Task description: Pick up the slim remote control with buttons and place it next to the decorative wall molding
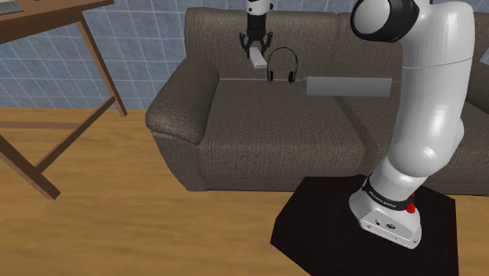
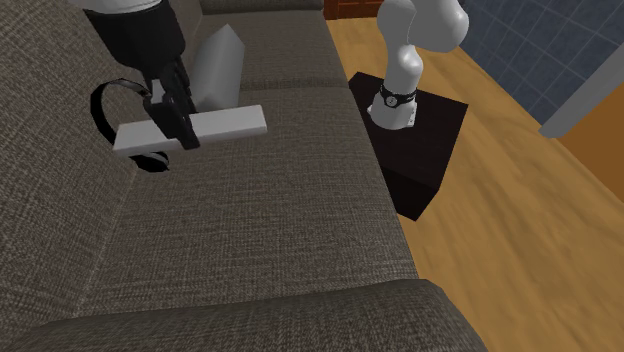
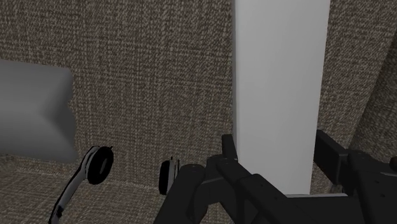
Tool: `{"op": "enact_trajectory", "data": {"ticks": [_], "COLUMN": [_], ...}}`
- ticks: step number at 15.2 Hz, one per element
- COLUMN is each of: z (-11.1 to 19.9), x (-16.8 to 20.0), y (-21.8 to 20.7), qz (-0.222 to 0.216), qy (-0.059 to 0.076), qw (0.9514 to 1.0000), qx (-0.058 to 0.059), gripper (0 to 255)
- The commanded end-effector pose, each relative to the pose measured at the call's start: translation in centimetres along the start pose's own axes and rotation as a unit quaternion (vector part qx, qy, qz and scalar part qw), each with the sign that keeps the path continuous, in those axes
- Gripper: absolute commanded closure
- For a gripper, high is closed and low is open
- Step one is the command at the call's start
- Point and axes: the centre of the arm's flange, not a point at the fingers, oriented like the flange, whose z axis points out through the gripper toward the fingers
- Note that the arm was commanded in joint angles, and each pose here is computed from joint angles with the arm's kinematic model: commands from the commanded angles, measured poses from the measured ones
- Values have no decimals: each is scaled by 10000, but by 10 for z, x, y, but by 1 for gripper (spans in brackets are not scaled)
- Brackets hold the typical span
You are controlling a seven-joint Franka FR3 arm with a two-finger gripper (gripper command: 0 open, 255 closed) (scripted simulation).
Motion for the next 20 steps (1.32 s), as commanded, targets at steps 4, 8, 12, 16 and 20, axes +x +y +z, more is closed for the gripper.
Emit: {"op": "enact_trajectory", "data": {"ticks": [4, 8, 12, 16, 20], "z": [-18, -18, -17, -17, -16], "x": [-4, -25, -47, -68, -90], "y": [12, 60, 109, 157, 205], "qz": [0, 0, 0, 0, 0], "qy": [0, 0, 0, 0, 0], "qw": [10000, 10000, 10000, 10000, 10000], "qx": [0, 0, 0, 0, 0], "gripper": [255, 255, 255, 255, 255]}}
